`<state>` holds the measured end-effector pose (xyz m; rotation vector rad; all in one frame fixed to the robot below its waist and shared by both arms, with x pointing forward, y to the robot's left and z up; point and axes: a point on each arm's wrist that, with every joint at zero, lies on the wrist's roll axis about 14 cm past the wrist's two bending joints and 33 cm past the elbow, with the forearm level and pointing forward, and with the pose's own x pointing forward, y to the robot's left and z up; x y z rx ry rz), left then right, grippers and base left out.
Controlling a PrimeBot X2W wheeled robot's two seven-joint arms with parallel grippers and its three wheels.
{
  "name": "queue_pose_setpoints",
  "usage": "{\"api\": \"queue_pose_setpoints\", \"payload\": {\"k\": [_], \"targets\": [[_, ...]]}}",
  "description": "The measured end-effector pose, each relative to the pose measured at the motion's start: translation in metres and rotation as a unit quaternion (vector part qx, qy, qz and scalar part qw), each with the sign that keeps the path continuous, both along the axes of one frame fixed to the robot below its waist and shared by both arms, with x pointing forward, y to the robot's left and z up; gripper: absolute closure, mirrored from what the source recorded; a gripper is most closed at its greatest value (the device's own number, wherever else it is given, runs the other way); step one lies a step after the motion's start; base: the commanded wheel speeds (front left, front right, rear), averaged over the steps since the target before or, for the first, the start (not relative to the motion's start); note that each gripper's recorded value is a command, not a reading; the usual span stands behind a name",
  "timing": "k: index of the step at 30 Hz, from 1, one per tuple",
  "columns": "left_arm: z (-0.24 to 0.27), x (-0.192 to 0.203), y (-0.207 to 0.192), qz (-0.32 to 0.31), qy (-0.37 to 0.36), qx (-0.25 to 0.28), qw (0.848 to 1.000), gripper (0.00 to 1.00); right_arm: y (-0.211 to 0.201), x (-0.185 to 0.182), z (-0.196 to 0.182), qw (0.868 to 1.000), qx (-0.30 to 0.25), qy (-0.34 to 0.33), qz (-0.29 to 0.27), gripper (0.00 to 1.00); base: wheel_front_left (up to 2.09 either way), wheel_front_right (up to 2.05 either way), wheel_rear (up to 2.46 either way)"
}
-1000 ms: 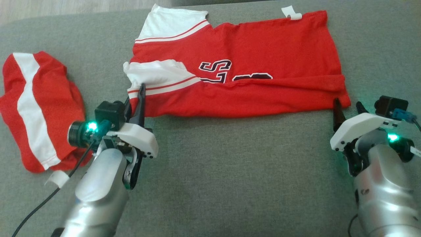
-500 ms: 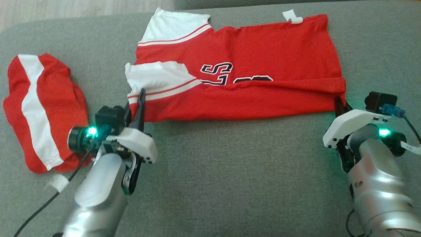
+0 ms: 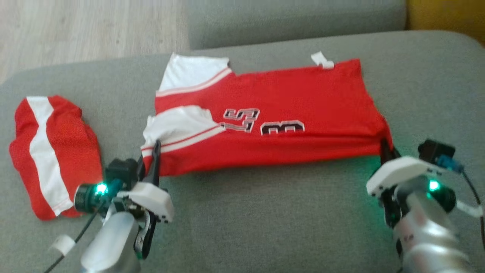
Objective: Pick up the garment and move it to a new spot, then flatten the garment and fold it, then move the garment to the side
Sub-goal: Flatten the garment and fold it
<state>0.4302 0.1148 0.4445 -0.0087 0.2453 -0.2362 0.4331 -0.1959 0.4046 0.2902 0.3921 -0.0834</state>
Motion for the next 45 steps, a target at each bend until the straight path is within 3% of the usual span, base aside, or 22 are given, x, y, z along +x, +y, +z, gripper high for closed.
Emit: {"api": "queue_pose_setpoints", "payload": {"k": [13, 26, 27, 28, 29, 30, 37, 45], "targets": [[-0.005, -0.056, -0.008, -0.024, 0.022, -0.009, 0.999, 1.0, -0.01, -0.056, -0.009, 1.0, -0.001, 0.019, -0.002, 1.0, 0.0, 0.0, 0.0], [-0.015, -0.074, -0.014, -0.037, 0.057, -0.007, 0.998, 1.0, -0.02, -0.094, -0.019, 0.998, 0.001, 0.056, -0.005, 1.0, 0.0, 0.0, 0.0], [-0.018, -0.074, -0.013, -0.036, 0.063, -0.006, 0.997, 1.0, -0.021, -0.095, -0.019, 0.998, 0.001, 0.057, -0.006, 0.72, 0.0, 0.0, 0.0], [-0.02, -0.075, -0.013, -0.036, 0.066, -0.005, 0.997, 0.9, -0.022, -0.095, -0.019, 0.998, 0.0, 0.057, -0.007, 0.0, 0.0, 0.0, 0.0], [-0.022, -0.075, -0.013, -0.035, 0.069, -0.005, 0.997, 0.48, -0.022, -0.096, -0.018, 0.998, 0.0, 0.057, -0.007, 0.0, 0.0, 0.0, 0.0], [-0.024, -0.075, -0.011, -0.031, 0.071, -0.003, 0.997, 0.0, -0.023, -0.095, -0.017, 0.998, -0.001, 0.056, -0.006, 0.0, 0.0, 0.0, 0.0], [-0.013, -0.065, -0.005, -0.011, 0.03, -0.011, 0.999, 0.0, -0.028, -0.079, 0.018, 1.0, -0.024, -0.012, -0.009, 0.0, 0.0, 0.0, 0.0], [0.041, -0.012, -0.016, -0.03, -0.073, -0.037, 0.996, 0.0, -0.029, -0.051, 0.05, 0.995, -0.05, -0.081, -0.008, 0.0, 0.0, 0.0, 0.0]]}}
